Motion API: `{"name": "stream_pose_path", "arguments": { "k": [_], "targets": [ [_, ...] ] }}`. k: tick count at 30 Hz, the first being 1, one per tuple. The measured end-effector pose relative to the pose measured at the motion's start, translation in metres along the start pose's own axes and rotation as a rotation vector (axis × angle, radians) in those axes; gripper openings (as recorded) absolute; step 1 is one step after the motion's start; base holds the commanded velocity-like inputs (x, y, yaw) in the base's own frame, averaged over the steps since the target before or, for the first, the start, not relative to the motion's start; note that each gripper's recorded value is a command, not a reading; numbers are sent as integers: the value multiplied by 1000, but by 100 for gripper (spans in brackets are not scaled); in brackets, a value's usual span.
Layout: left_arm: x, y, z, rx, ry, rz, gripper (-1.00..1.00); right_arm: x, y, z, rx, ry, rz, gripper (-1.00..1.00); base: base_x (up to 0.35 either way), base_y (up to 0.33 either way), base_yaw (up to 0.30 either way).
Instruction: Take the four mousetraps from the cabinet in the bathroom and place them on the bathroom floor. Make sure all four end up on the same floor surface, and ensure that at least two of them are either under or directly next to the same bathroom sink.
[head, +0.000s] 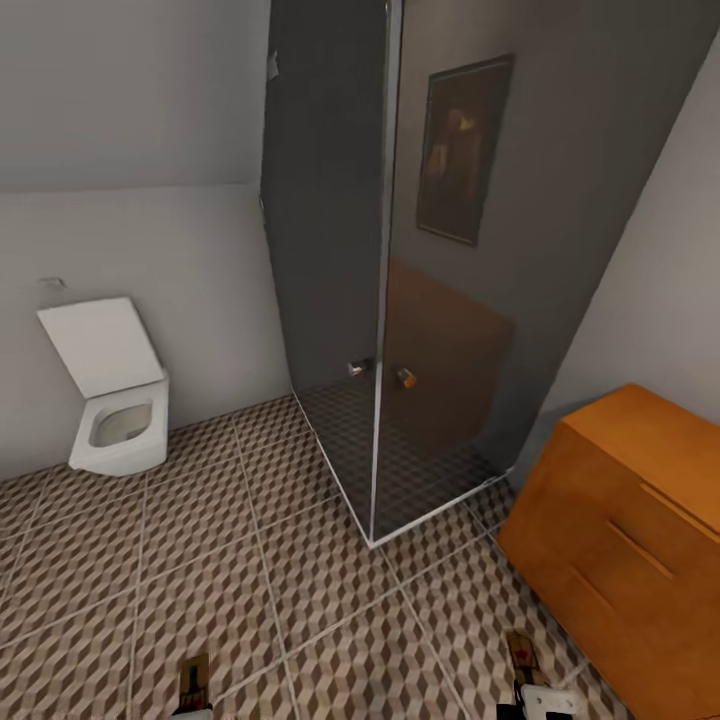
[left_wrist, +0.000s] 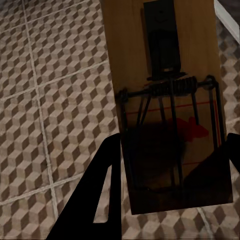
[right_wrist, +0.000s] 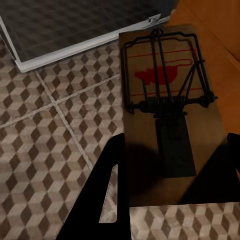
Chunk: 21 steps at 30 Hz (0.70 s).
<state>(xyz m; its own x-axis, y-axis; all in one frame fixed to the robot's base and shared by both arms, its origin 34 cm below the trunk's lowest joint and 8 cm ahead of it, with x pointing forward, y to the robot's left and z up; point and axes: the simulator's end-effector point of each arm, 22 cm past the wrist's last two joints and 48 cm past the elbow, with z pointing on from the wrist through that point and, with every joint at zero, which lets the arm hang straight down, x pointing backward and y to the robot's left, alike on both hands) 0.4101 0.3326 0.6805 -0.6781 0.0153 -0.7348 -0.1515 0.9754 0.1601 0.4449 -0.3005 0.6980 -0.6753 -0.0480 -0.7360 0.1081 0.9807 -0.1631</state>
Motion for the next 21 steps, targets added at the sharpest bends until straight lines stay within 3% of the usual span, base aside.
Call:
{"name": "stream_pose_path", "arguments": {
  "k": [5,21],
  "targets": [
    [4,0,0,1,24,2,-100,-2,0,0,0,-5,1,-100,0,0,242],
    [-2,0,1,1,14,-1,-100,-10,0,0,1,-21,4,-100,0,0,243]
  ]
}}
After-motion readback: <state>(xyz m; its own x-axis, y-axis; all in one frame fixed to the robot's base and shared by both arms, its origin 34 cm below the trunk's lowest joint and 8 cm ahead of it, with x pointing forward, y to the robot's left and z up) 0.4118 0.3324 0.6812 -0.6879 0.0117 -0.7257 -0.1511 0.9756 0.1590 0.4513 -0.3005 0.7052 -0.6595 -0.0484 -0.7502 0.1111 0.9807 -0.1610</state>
